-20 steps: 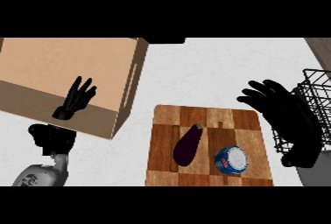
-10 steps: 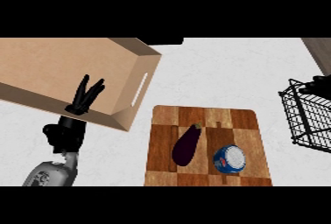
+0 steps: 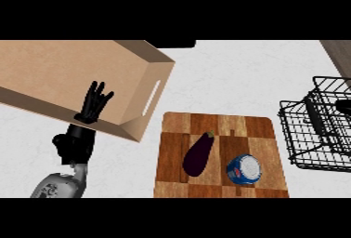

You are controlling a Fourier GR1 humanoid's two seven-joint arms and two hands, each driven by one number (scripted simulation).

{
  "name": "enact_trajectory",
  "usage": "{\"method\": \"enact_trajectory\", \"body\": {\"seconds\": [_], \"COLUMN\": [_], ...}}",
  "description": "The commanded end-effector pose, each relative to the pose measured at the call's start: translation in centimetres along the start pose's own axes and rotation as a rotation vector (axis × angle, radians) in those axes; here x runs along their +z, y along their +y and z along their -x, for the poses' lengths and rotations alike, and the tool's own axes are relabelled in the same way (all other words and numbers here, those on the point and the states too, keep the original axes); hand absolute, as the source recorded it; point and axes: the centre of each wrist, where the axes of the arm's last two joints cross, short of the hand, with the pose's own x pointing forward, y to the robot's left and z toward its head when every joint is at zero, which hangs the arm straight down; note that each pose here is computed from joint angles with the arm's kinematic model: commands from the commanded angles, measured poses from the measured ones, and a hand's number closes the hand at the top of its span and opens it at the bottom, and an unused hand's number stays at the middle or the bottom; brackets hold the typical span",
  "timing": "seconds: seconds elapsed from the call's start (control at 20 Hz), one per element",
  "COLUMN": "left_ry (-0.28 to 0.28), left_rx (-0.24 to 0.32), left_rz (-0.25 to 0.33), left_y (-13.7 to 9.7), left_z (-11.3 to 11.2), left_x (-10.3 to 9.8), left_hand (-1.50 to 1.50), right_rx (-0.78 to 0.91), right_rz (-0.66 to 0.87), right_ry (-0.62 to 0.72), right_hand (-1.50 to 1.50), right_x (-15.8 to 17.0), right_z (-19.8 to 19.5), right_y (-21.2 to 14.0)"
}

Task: Pick the can from the cutting board and place it in the tiered basket

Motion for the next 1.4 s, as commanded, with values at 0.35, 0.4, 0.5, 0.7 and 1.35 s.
{"method": "enact_trajectory", "body": {"seconds": [0.35,0.4,0.5,0.7,1.35], "left_ry": [-0.012,-0.013,-0.012,-0.006,-0.011], "left_rx": [0.008,-0.004,-0.012,-0.003,-0.003], "left_rz": [0.021,0.018,0.012,0.009,0.017], "left_y": [-0.1,-0.5,-2.6,-1.4,-0.8], "left_z": [0.2,-0.8,0.2,0.8,-0.9], "left_x": [0.1,-1.5,0.2,-0.1,0.3], "left_hand": [0.00,0.00,0.00,0.00,0.00], "right_rx": [0.178,0.162,0.190,0.232,0.336], "right_rz": [-0.131,-0.123,-0.154,-0.232,-0.245], "right_ry": [0.076,0.085,0.114,0.194,0.284], "right_hand": [-1.50,-1.50,-1.50,-1.50,-1.50], "right_x": [-1.4,-2.0,-3.7,-3.6,-2.7], "right_z": [-3.1,-2.3,-2.4,-2.9,-2.8], "right_y": [3.1,4.6,5.7,5.4,6.4]}}
